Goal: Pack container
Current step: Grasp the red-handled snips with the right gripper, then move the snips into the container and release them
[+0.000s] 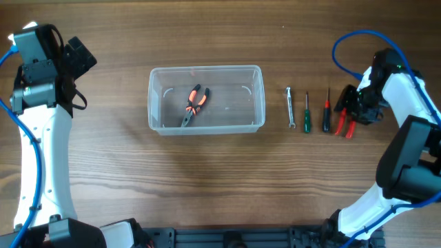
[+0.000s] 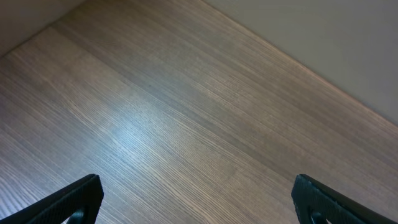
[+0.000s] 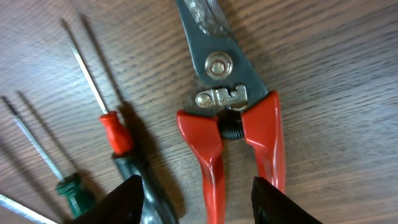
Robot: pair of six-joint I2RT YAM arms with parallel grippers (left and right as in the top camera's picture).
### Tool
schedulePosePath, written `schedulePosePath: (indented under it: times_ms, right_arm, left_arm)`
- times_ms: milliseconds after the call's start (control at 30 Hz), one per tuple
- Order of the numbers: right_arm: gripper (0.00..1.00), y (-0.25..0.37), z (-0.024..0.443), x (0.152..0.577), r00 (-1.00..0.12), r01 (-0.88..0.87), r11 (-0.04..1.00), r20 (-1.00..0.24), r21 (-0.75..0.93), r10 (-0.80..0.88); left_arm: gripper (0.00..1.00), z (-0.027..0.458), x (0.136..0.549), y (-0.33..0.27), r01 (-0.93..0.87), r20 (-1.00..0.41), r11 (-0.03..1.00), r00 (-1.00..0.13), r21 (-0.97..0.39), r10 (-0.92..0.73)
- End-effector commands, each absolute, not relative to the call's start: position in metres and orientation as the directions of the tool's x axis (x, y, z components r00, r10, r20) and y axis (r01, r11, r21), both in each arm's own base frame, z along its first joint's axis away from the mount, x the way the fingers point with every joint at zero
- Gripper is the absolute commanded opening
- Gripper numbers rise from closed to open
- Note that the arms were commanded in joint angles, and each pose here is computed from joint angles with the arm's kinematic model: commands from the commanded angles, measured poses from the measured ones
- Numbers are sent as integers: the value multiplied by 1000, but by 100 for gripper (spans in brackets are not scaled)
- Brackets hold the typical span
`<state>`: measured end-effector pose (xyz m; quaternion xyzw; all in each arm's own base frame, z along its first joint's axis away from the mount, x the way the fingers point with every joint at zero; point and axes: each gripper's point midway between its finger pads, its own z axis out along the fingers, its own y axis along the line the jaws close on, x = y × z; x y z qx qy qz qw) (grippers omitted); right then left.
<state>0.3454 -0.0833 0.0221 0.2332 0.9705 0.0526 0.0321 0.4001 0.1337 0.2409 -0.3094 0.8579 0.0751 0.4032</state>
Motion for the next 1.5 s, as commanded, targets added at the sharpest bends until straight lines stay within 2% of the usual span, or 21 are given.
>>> schedulePosePath:
  times_ms: [0,133,233,367,700,800,933,1033,1100,1200,1300,1367,1467]
  right_arm:
    - [55,-78,6,340,-895,441,891,-16,110,445]
    - [53,-77,2,340,-895,440,891,-27,113,445]
    - [43,-77,-4,338,-891,448,887,-27,113,454]
    - [38,-75,-14,327,-861,506,856,-1,104,509]
    - [6,-81,-16,315,-844,536,843,23,40,535]
    - [4,-83,0,321,-845,534,844,16,42,534]
    - [4,-78,80,355,-851,502,857,-109,112,513]
    - [4,-43,170,385,-870,334,920,-308,203,384]
    - [4,-7,219,399,-862,161,958,-439,236,253]
    - [4,79,278,404,-773,-251,953,-628,171,-91]
    - [4,177,277,380,-583,-651,758,-671,47,-459]
    - [5,217,261,363,-453,-793,608,-642,-25,-618]
    - [4,259,227,346,-287,-913,401,-577,-78,-765]
  left_arm:
    - [100,243,401,139,-606,-745,788,-472,-114,-471]
    - [100,243,401,139,-605,-745,788,-472,-115,-471]
    - [100,243,401,139,-606,-745,788,-472,-114,-471]
    - [100,243,401,139,-605,-745,788,-472,-115,-471]
    - [100,243,401,139,-606,-745,788,-472,-114,-471]
    - [100,243,401,139,-605,-745,788,-472,-115,-471]
    - [100,243,401,139,-605,-745,788,-472,-115,-471]
    - [100,243,401,139,-605,-745,788,-472,-115,-471]
    - [100,243,401,139,-606,-745,788,-472,-114,-471]
    - [100,243,401,139,-605,-745,788,-472,-115,-471]
    - [100,243,401,139,-605,-745,788,-472,-115,-471]
    - [100,243,401,139,-605,-745,788,-472,-115,-471]
    - [100,243,401,139,-606,-745,788,-472,-114,-471]
